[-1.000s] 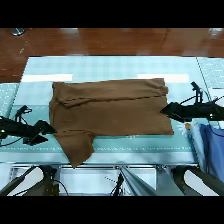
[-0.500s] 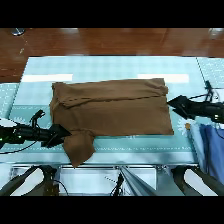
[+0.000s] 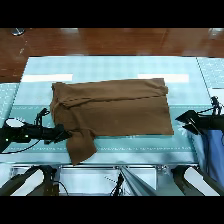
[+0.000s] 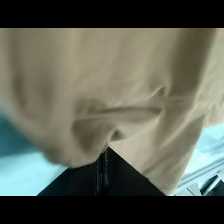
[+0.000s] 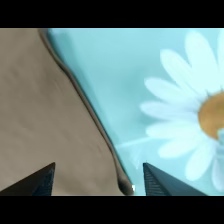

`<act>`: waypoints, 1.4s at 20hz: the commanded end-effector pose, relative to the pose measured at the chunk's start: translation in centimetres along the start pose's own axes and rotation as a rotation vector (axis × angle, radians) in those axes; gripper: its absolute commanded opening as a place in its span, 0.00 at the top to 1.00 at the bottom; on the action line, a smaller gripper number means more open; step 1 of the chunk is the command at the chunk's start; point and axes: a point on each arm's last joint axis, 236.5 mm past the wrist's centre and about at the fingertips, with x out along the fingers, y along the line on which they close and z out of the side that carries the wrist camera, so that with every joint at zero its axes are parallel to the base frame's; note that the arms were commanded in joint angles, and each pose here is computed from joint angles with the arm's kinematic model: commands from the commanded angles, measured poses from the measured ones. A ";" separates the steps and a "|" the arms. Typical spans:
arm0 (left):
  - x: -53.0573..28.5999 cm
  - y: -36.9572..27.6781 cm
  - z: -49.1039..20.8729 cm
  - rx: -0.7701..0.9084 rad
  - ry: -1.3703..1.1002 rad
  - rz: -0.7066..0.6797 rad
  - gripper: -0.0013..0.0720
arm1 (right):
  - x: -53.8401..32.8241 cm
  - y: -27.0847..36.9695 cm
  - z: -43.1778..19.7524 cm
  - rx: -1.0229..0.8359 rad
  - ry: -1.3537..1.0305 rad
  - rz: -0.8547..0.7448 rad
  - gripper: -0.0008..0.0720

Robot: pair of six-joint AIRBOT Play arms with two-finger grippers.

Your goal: Fold the shirts.

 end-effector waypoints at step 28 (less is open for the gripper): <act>-8.2 -6.1 9.2 0.113 -0.164 -0.068 0.96 | -0.2 14.5 6.7 -0.356 -0.075 0.177 0.96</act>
